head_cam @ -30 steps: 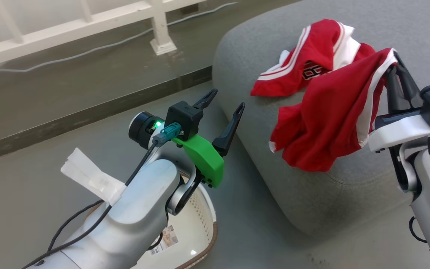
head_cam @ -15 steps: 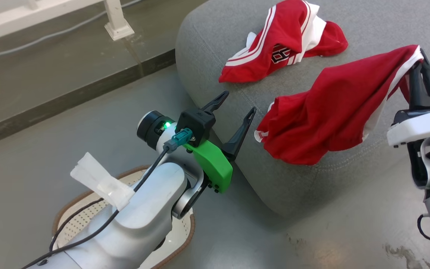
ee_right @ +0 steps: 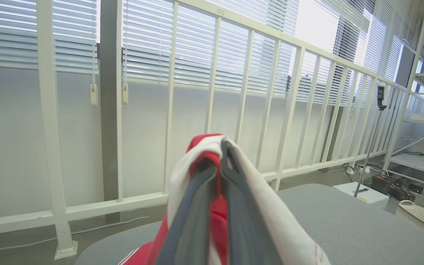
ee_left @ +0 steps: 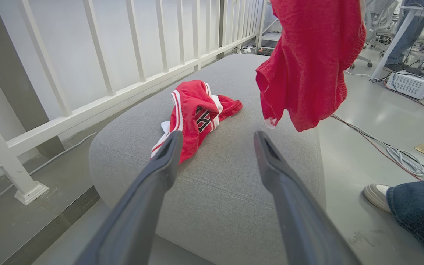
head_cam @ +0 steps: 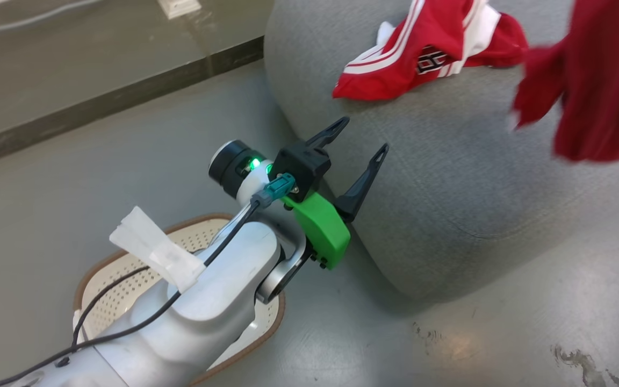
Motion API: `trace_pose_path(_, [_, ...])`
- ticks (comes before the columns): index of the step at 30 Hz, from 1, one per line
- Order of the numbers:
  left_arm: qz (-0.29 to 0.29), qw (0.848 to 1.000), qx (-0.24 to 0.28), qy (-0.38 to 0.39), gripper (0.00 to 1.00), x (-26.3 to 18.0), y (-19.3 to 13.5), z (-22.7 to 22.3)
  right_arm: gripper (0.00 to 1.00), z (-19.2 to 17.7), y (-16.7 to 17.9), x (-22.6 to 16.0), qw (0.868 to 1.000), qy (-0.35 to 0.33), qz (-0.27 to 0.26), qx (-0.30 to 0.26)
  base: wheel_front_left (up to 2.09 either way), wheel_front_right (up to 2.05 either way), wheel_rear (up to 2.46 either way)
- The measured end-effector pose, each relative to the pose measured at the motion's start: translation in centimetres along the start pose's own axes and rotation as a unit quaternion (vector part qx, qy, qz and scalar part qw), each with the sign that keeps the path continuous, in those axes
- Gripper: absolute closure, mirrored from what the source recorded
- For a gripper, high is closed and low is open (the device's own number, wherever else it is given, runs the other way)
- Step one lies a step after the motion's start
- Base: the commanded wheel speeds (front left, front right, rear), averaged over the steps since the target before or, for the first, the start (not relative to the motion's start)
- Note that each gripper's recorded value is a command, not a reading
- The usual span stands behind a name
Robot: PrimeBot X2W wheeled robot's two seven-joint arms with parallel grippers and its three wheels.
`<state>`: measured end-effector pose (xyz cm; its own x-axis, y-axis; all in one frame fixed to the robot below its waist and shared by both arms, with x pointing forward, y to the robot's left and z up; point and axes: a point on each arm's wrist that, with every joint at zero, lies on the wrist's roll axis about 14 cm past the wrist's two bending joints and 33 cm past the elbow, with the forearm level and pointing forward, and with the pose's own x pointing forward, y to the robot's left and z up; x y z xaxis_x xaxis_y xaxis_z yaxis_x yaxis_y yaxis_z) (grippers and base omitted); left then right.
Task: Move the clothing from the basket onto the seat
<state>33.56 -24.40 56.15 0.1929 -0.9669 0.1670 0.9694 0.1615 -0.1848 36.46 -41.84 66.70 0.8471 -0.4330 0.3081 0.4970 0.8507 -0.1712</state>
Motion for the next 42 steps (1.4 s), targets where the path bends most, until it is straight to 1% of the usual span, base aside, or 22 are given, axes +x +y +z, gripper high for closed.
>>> trace_pose_path(5, [0.006,1.000,0.002,-0.005,0.00,-0.3,1.1,0.4,1.00,1.8,-1.1,3.6,1.000,-0.010,-0.016,-0.009,0.00,0.00,0.00])
trace_pose_path(7, [0.010,1.000,0.004,-0.005,0.00,-0.6,1.8,0.4,1.00,2.1,-1.8,5.4,0.999,-0.008,-0.033,-0.011,0.00,0.00,0.00])
trace_pose_path(10, [0.014,1.000,0.014,-0.006,0.00,-1.0,2.4,0.3,1.00,1.8,-2.1,6.9,0.999,0.002,-0.044,-0.016,0.00,0.00,0.00])
trace_pose_path(14, [0.025,1.000,0.016,-0.006,0.00,-1.5,3.7,0.4,1.00,0.4,-2.1,8.5,0.998,0.022,-0.056,-0.016,0.00,0.00,0.00])
trace_pose_path(17, [0.033,0.999,0.020,-0.008,0.00,-2.0,4.6,0.5,1.00,-1.5,-1.7,9.3,0.997,0.041,-0.063,-0.013,0.00,0.00,0.00])
trace_pose_path(22, [0.050,0.998,0.022,-0.002,0.00,-2.8,6.3,0.2,1.00,-5.5,0.6,10.3,0.995,0.083,-0.053,-0.009,0.00,0.00,0.00])
trace_pose_path(24, [0.058,0.998,0.018,0.001,0.00,-3.2,7.0,-0.2,1.00,-7.2,2.0,10.5,0.994,0.099,-0.045,-0.003,0.00,0.00,0.00])
trace_pose_path(27, [0.067,0.998,0.013,0.005,0.00,-3.7,7.9,-0.8,1.00,-10.1,5.0,10.4,0.991,0.128,-0.026,0.011,0.00,0.00,0.00])
trace_pose_path(30, [0.072,0.997,0.010,0.006,0.00,-4.0,8.6,-1.2,1.00,-13.5,8.1,9.7,0.986,0.165,-0.005,0.020,0.00,0.00,0.00])
trace_pose_path(32, [0.076,0.997,0.006,0.012,0.00,-4.2,9.0,-1.8,1.00,-15.8,9.4,8.9,0.981,0.194,0.001,0.024,0.00,0.00,0.00])
trace_pose_path(36, [0.082,0.996,0.002,0.019,0.00,-4.8,9.6,-2.5,1.00,-19.4,10.5,7.0,0.970,0.242,0.003,0.023,0.00,0.00,0.00])
trace_pose_path(42, [0.083,0.996,0.001,0.021,0.00,-4.9,9.8,-2.8,1.00,-21.9,10.6,5.3,0.959,0.284,-0.002,0.020,0.00,0.00,0.00])
